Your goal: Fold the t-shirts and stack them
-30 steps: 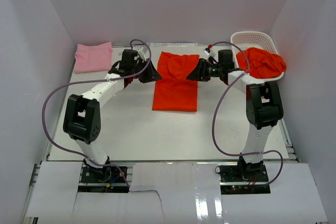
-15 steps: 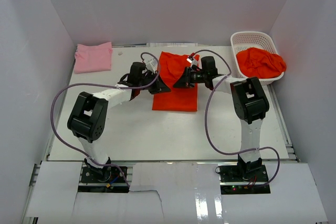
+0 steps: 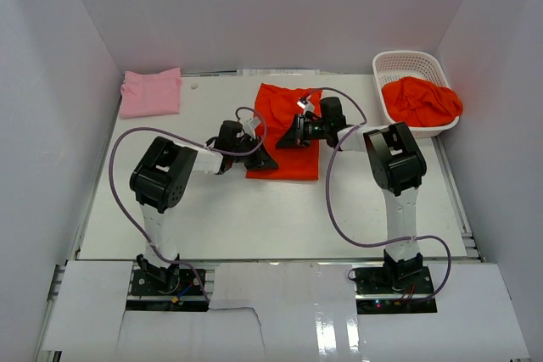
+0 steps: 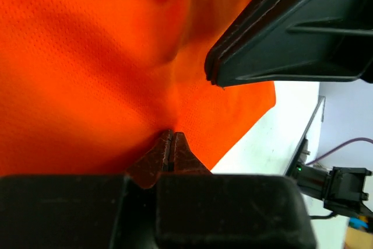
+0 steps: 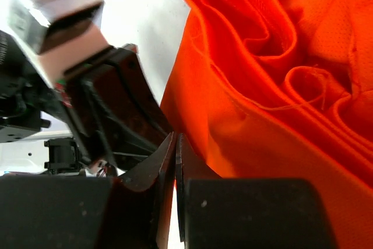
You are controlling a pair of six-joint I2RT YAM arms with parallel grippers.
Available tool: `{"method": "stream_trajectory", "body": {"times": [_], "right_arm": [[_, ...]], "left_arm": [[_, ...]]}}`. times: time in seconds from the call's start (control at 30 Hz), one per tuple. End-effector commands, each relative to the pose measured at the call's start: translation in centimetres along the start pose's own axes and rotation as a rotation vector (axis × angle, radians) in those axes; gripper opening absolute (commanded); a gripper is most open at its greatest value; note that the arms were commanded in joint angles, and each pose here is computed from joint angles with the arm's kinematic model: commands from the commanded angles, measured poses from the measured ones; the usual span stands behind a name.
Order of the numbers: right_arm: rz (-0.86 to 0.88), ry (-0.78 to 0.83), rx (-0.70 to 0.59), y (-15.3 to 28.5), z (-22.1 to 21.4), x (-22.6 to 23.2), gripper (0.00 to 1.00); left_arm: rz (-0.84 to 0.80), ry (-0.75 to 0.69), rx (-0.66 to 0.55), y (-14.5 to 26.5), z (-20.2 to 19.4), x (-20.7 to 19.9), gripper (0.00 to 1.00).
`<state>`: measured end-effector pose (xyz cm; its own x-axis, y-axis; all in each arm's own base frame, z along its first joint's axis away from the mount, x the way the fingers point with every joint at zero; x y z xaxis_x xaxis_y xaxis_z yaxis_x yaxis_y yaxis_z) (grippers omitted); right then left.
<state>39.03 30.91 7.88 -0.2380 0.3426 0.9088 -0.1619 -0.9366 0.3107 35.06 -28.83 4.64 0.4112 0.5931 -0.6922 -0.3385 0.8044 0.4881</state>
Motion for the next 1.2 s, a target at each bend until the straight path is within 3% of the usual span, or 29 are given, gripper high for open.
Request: {"method": "stream_trajectory", "body": {"times": [0.0,0.4,1.17], "right_arm": [[0.046,0.046,0.004,-0.7,0.7,0.9,0.08],[0.009,0.031,0.033,-2.2,0.6,-2.5,0.08],[-0.042,0.148,-0.031,-2.9,9.1,-3.4,0.11]], "left_arm": [[-0.064,-0.043,-0.012,-0.6,0.0,-1.1,0.00],[-0.041,-0.029,0.038,-0.9,-2.6,0.1,0.00],[-0.014,0.004,0.100,1.2,-6.6,0.7,0.00]]}}
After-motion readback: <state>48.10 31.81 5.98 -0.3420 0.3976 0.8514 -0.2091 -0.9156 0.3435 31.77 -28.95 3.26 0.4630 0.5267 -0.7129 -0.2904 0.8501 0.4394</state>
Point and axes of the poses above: each gripper's point midway between its finger pads, its own y axis back along the fingers, its own x axis along the line the jaws close on, z = x × y, the point moved 2 cm from there along y, back along the fingers, and after that the axes turned 9 degrees about -y, right-handed, at the moved point
